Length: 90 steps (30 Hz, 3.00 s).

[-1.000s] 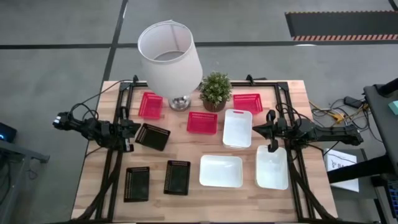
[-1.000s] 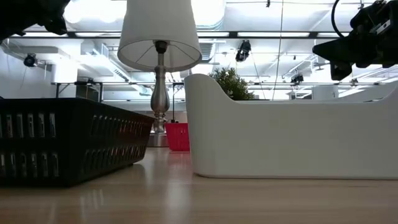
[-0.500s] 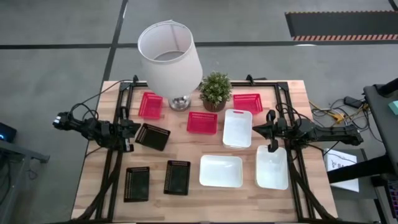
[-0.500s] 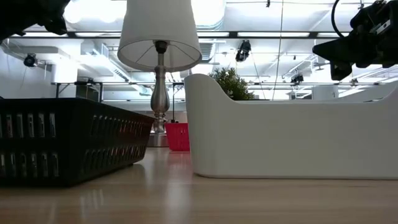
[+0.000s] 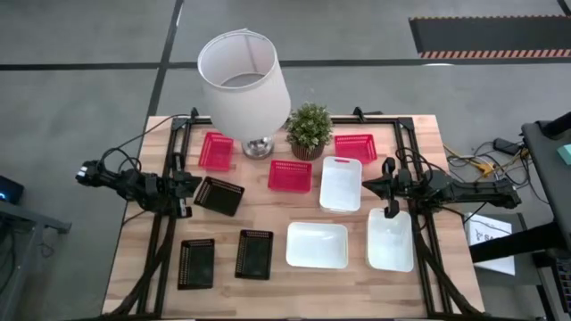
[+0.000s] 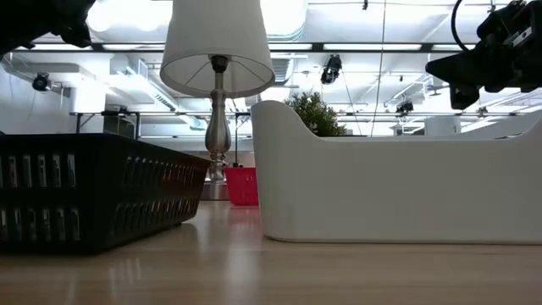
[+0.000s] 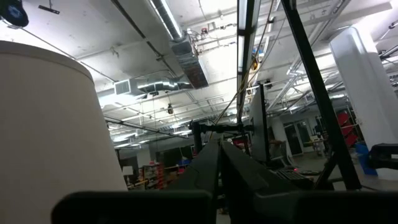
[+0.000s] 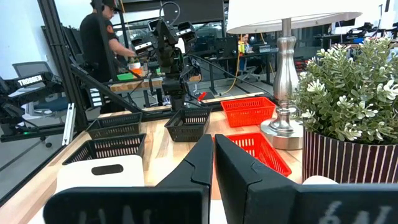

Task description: Stack baskets by color

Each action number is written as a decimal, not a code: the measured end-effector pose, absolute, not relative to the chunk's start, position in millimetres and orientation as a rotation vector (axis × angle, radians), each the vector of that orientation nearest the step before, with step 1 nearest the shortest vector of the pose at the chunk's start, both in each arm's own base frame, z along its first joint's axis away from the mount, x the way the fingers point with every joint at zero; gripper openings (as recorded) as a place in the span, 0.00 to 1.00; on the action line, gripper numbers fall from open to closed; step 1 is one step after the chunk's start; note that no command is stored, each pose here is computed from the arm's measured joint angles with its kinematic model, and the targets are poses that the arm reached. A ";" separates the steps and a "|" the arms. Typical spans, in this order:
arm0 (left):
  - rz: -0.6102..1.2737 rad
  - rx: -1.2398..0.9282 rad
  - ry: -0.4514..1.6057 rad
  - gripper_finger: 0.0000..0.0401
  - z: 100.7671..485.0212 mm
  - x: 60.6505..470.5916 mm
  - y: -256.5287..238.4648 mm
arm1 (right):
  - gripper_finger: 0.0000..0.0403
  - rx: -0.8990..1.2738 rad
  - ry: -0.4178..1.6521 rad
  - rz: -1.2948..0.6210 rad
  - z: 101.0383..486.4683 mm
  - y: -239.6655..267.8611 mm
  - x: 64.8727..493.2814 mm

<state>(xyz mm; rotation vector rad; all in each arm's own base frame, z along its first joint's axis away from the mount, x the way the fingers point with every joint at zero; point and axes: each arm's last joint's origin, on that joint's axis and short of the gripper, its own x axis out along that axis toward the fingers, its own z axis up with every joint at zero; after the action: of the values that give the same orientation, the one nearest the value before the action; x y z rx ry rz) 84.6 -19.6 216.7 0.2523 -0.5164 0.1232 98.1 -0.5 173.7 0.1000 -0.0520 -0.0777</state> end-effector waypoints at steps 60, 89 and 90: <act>-0.325 -0.064 -0.559 0.00 218.8 94.6 -33.6 | 0.02 0.272 -0.188 -0.056 186.3 -0.6 96.6; -0.071 0.025 -0.585 0.00 274.5 134.9 -41.3 | 0.02 0.098 -0.144 -0.154 206.3 -1.8 137.4; -0.051 0.051 -0.559 0.00 273.8 138.6 -42.2 | 0.02 0.082 -0.125 -0.155 206.9 -1.6 141.4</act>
<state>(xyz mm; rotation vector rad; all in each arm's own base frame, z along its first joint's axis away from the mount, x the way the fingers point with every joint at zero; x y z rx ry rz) 138.6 -42.2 273.8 0.0514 -0.5591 -0.0510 141.4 -1.6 206.9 0.0822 -0.1249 -0.1551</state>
